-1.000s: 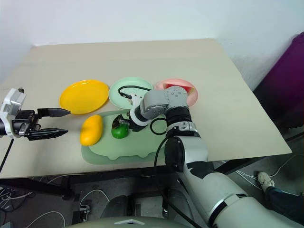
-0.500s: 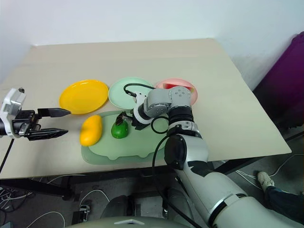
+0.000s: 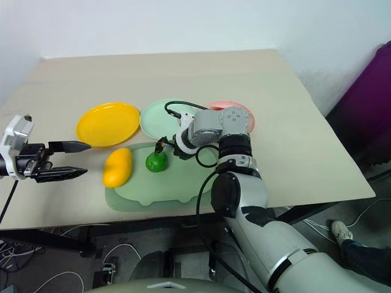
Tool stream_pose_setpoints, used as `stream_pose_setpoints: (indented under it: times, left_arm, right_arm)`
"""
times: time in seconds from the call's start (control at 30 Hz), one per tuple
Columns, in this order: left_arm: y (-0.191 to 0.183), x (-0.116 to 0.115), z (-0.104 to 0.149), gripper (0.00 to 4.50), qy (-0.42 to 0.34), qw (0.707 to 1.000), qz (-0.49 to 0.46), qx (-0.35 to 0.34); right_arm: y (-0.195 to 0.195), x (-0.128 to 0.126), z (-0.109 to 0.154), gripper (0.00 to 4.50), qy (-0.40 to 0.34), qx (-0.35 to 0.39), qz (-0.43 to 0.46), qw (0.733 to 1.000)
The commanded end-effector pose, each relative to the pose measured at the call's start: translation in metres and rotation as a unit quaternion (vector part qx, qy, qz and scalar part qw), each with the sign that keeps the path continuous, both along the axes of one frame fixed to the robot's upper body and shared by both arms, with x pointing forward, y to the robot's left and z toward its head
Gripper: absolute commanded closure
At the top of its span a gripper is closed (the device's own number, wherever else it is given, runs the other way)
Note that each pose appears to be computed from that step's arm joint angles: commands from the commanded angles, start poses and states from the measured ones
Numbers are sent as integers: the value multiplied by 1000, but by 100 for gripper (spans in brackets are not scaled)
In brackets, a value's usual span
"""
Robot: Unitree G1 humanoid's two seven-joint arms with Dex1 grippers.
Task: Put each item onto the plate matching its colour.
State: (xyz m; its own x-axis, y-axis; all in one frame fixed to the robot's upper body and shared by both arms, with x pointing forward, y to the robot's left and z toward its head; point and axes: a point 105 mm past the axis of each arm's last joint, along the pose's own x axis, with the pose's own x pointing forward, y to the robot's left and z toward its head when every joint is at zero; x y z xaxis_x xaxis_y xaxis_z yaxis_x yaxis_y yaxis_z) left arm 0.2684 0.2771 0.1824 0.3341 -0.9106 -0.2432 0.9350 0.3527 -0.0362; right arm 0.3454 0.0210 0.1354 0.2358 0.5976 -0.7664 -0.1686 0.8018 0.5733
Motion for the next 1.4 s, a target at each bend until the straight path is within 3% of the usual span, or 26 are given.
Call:
stream_pose_setpoints:
  times: [0.03,0.4,0.77,1.2,1.4]
  left_arm:
    - [2,-1,12,0,-21,1000,1,5]
    - [0,3,15,0,-24,1000,-1,5]
    - [0,4,14,0,-24,1000,-1,7]
    - [1,1,14,0,-22,1000,-1,7]
    - [1,2,14,0,-22,1000,-1,7]
  right_arm:
    - [38,-18,13,2,-2,25,58,998]
    - [14,-9,11,2,-37,-18,76,996]
    - [41,-28,10,2,4,33,101,994]
    - [43,-29,1,2,-17,-11,104,994]
    - [57,-33,13,2,6,70,97,993]
